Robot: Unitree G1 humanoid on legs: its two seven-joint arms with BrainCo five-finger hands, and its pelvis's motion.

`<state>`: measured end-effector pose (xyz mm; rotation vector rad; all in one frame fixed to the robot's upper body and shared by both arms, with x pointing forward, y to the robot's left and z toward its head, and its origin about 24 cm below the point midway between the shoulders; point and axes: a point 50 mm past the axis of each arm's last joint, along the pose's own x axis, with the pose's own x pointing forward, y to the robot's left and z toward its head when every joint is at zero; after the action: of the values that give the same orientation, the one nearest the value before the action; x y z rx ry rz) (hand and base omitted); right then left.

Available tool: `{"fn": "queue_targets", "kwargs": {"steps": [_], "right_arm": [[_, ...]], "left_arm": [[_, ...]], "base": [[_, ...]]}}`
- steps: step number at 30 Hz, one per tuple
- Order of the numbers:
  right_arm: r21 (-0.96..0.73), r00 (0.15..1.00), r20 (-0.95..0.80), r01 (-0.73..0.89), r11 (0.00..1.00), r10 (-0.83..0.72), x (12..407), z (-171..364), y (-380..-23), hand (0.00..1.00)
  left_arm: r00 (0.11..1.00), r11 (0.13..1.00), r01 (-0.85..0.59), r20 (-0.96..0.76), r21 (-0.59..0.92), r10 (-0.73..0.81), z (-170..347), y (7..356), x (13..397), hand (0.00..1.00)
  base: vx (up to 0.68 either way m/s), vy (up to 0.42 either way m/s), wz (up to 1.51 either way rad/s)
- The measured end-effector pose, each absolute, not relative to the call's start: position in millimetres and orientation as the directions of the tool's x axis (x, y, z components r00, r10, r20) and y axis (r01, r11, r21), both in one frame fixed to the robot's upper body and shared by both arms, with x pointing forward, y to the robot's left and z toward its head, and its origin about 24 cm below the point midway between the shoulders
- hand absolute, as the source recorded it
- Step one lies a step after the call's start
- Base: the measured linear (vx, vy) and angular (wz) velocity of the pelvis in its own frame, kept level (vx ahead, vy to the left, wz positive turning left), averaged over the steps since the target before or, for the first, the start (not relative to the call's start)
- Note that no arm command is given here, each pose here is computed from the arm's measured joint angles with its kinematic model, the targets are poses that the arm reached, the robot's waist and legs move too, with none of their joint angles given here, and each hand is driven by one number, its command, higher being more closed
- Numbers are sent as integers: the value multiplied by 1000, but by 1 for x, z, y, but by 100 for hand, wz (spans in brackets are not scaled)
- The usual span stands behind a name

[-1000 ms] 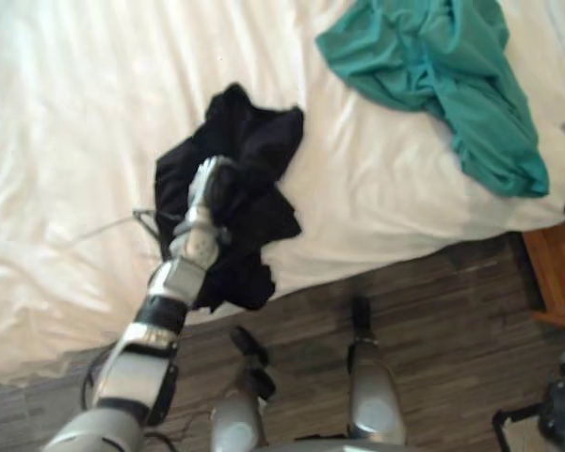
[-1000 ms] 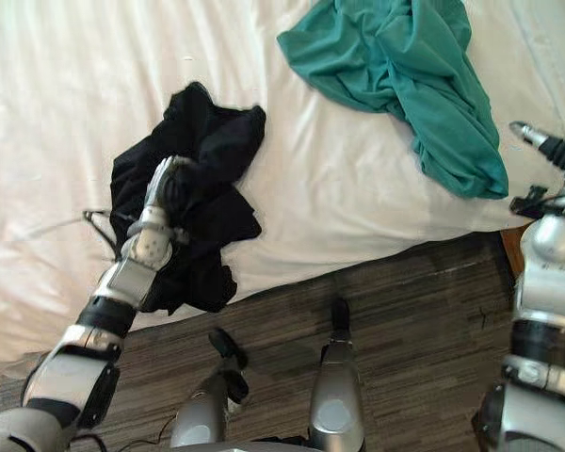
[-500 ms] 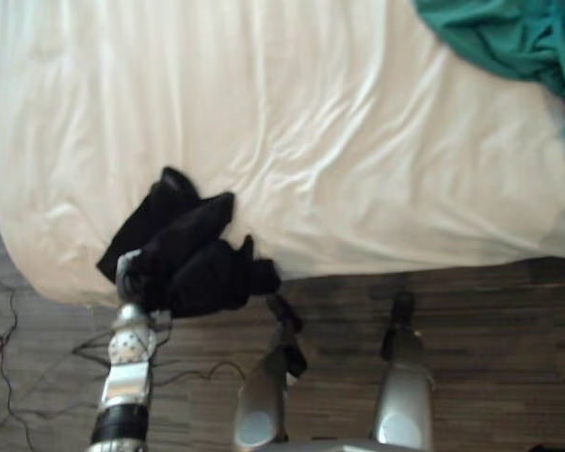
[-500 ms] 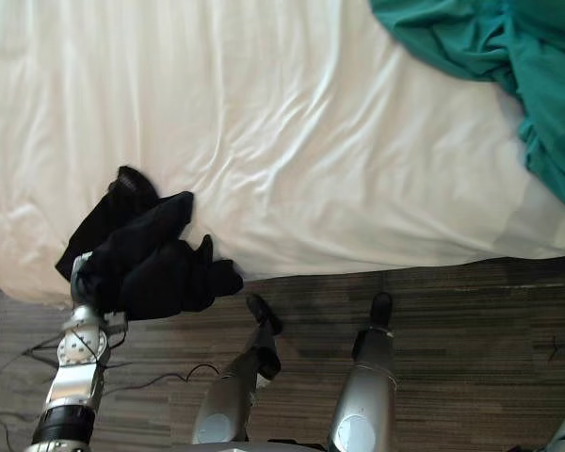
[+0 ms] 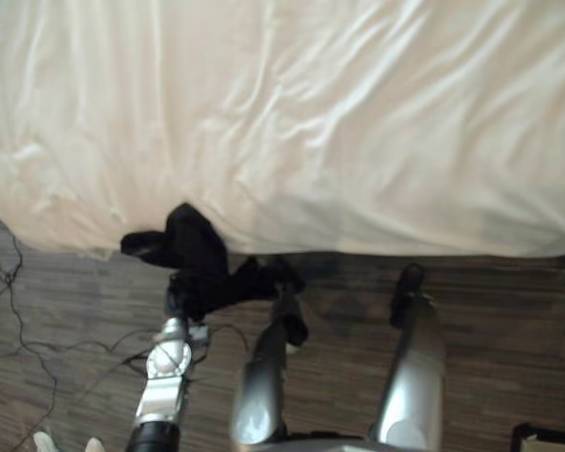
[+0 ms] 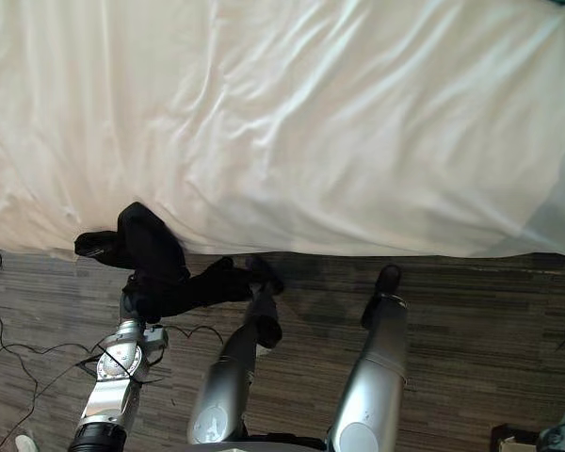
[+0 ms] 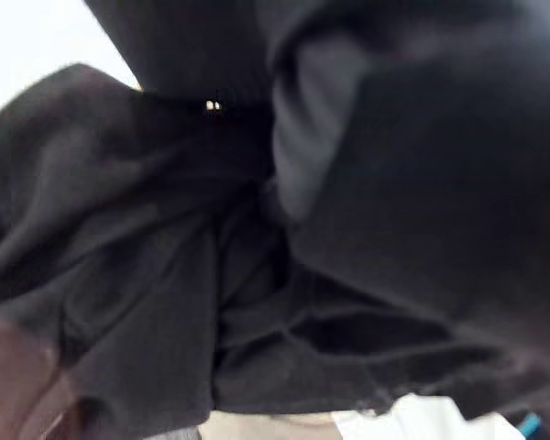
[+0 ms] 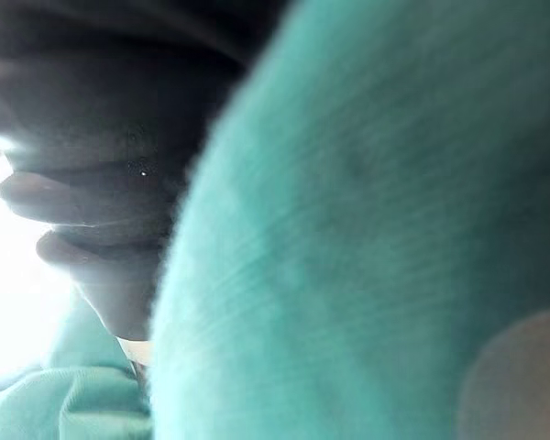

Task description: Tidy the bed and pick cloth on bed and put in laundry

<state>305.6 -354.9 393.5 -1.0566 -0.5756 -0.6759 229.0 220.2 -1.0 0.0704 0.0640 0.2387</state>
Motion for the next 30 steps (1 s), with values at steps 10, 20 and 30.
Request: {"fn": "queue_targets", "kwargs": {"steps": [10,20,30], "right_arm": [[-589,775,571,616,523,-271,318,306,-362,100],[-81,946,70,322,943,-317,242,41,-269,100],[60,934,-272,256,965,-231,189,-44,-197,100]], "left_arm": [[976,979,-201,-82,26,202,-8,204,226,100],[972,977,-210,-104,28,212,-9,206,223,100],[957,973,-220,-211,-70,201,-31,185,200,100]], "base": [[-6,-84,2],[92,-76,49],[121,57,42]]}}
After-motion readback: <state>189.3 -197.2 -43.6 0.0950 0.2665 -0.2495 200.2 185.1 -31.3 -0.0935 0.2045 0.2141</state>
